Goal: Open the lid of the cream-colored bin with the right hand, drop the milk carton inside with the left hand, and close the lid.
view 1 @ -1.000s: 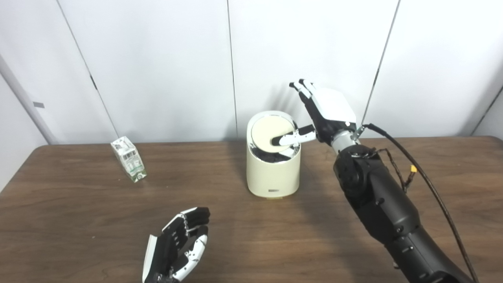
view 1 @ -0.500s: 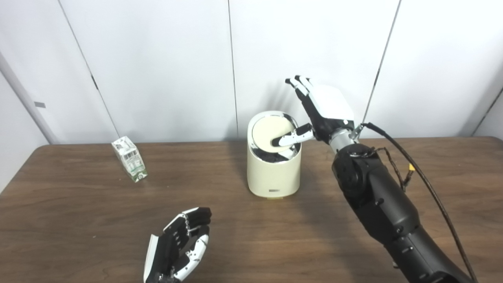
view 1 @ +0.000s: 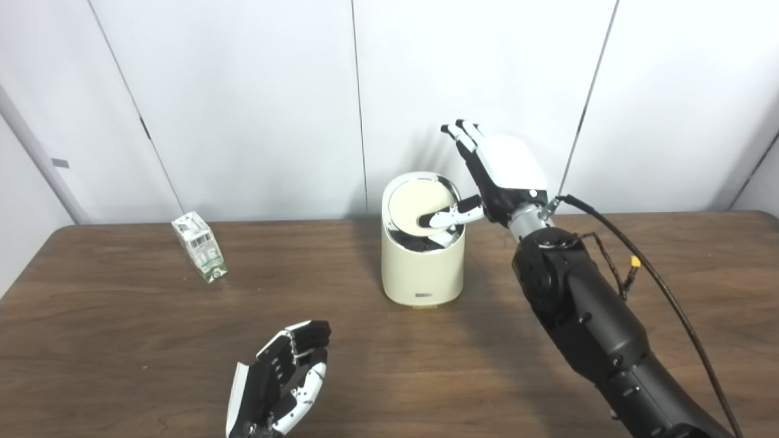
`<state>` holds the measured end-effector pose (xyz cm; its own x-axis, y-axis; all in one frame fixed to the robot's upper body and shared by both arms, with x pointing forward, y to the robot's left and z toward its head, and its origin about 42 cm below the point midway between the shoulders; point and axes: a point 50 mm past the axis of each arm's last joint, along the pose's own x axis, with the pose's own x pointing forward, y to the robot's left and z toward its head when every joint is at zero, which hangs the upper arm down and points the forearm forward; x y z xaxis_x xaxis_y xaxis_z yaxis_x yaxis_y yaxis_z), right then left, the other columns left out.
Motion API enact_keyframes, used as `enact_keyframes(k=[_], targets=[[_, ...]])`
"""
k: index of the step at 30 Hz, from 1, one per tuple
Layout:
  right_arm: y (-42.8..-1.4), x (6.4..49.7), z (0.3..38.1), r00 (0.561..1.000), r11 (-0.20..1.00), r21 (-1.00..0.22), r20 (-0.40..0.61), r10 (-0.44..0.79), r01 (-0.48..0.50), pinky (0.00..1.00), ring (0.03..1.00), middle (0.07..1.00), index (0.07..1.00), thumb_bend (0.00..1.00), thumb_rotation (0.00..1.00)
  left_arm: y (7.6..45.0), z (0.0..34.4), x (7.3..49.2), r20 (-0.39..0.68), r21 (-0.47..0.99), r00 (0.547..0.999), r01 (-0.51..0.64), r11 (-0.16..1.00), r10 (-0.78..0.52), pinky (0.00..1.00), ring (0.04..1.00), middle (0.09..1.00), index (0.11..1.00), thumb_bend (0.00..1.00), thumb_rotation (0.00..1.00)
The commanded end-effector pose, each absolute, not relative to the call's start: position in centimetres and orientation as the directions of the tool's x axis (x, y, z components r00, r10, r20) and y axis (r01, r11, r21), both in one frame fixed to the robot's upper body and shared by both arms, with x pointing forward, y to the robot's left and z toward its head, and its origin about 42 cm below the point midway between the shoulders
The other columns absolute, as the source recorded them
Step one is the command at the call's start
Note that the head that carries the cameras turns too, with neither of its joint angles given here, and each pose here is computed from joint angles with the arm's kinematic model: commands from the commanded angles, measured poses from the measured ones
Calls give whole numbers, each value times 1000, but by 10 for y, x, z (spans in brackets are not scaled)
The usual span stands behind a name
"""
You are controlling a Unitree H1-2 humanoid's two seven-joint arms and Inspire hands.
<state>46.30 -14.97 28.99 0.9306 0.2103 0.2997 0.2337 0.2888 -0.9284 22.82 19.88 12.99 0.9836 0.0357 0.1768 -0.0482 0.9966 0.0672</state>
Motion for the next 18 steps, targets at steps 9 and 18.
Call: enact_keyframes(k=[9,18], targets=[[-157,462,290,929,292,-932,288,232,216,907,962,965,932,897,984,201,143,233,242,70,970,-53,996,34,651,716,715,707,218,183],[-157,454,301,917,380,-896,330,226,229,888,947,947,919,806,1000,202,143,232,250,68,968,-50,996,32,647,708,707,698,215,156]])
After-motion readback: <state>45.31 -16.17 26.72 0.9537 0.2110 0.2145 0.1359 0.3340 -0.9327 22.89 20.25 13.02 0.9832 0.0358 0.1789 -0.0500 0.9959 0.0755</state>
